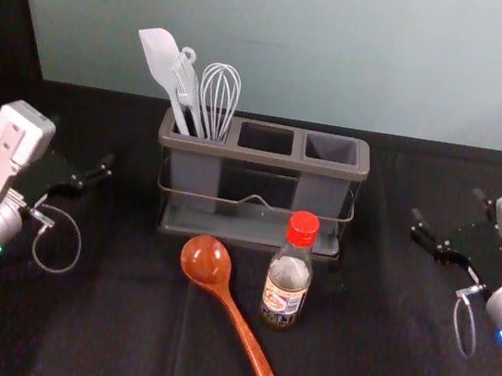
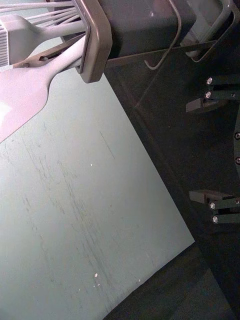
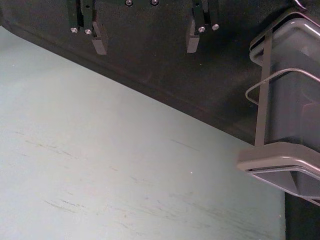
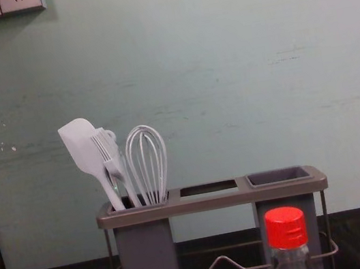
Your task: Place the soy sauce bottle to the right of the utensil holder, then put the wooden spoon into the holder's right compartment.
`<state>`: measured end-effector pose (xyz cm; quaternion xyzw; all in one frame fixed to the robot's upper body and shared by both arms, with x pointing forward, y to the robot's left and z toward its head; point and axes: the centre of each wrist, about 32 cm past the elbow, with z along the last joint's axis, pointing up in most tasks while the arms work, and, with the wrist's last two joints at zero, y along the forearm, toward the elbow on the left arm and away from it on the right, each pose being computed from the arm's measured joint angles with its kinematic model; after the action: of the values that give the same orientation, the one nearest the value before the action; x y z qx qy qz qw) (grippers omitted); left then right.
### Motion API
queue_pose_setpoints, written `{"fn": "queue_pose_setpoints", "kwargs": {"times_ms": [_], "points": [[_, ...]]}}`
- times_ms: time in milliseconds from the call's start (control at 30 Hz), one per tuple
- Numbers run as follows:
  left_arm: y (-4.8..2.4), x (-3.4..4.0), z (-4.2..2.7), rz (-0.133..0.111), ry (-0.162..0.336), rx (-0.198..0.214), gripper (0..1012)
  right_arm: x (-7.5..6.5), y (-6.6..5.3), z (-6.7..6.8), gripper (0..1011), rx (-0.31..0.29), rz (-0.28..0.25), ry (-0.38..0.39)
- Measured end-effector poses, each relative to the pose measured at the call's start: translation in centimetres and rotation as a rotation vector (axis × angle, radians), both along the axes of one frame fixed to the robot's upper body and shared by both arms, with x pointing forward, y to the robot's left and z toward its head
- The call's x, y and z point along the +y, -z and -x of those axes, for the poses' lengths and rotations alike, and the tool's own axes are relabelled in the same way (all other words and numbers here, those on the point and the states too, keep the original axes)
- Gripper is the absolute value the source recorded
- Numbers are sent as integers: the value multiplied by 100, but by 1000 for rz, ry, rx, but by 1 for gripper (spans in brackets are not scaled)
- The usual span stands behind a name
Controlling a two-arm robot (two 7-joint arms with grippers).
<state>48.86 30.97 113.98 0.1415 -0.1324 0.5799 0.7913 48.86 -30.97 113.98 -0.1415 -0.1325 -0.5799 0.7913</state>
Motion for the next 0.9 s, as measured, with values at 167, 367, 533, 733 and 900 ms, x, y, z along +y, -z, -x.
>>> {"fn": "queue_pose_setpoints", "kwargs": {"times_ms": [167,367,533,733,900], "points": [[0,0,0,0,0,0,1005,0,0,0,1006,0,0,0],[0,0,0,0,0,0,1005,0,0,0,1006,0,0,0],[0,0,0,0,0,0,1005,0,0,0,1006,0,0,0],[0,0,0,0,0,0,1005,0,0,0,1006,0,0,0],[0,0,0,0,0,0,1005,0,0,0,1006,0,0,0]]}}
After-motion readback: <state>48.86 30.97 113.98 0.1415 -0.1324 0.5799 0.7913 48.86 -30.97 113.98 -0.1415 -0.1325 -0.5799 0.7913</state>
